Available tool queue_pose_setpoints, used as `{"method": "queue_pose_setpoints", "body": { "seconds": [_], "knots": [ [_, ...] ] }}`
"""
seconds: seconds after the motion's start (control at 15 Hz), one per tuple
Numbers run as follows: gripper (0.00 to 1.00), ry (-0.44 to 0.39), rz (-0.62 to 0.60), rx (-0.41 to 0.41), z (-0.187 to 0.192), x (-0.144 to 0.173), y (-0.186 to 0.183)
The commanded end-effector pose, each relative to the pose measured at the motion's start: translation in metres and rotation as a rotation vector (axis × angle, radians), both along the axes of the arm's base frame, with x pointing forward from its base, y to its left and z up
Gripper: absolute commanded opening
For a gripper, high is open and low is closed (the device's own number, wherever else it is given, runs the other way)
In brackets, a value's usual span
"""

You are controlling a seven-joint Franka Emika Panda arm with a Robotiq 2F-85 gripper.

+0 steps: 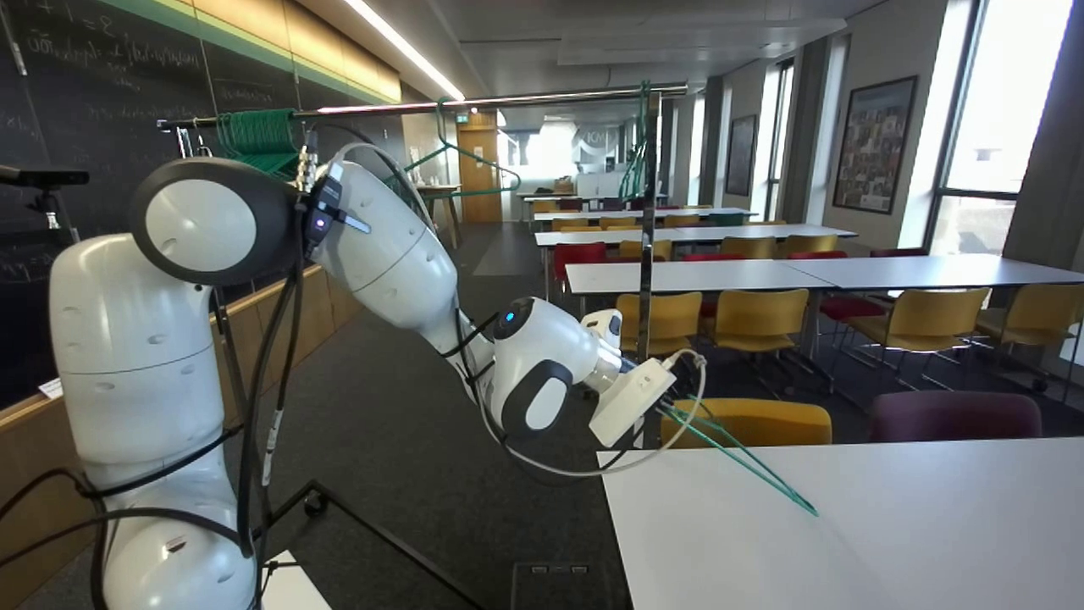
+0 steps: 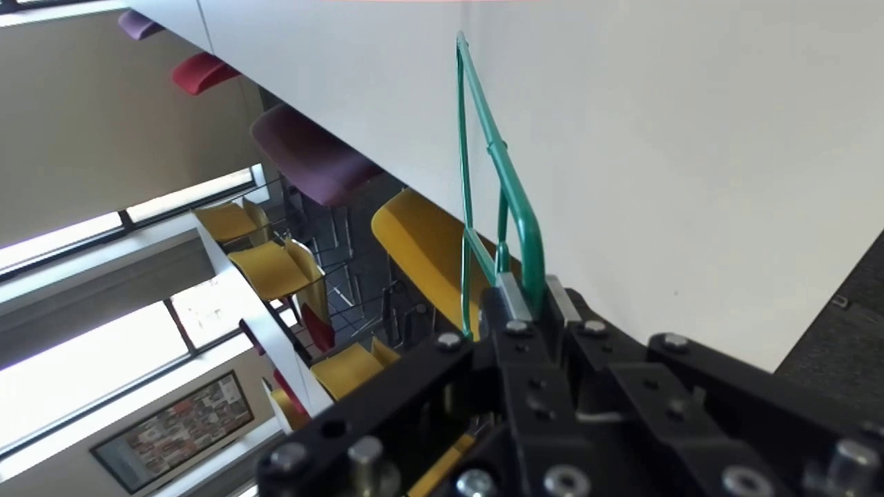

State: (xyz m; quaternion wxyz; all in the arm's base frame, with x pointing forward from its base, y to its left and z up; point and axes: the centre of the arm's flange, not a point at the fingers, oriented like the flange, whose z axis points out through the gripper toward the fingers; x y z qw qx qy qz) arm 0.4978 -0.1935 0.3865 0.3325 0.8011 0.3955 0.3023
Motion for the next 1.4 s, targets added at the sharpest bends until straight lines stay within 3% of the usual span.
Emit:
{"method": "queue_pose_setpoints", "body": {
  "seconds": [0.0, 0.47, 0.67, 0.93, 1.07, 1.13, 1.33],
  "knots": [
    [0.02, 0.058, -0.042, -0.055, -0.052, 0.018, -0.013],
    [0.02, 0.166, -0.135, -0.167, -0.121, 0.055, -0.070],
    [0.02, 0.273, -0.140, -0.184, -0.163, 0.063, -0.074],
    [0.02, 0.438, -0.123, -0.128, -0.227, 0.060, -0.070],
    [0.34, 0.468, -0.123, -0.095, -0.236, 0.061, -0.067],
    [0.38, 0.478, -0.119, -0.074, -0.239, 0.062, -0.064],
    [0.64, 0.538, -0.094, 0.016, -0.236, 0.063, -0.052]
  ]
}}
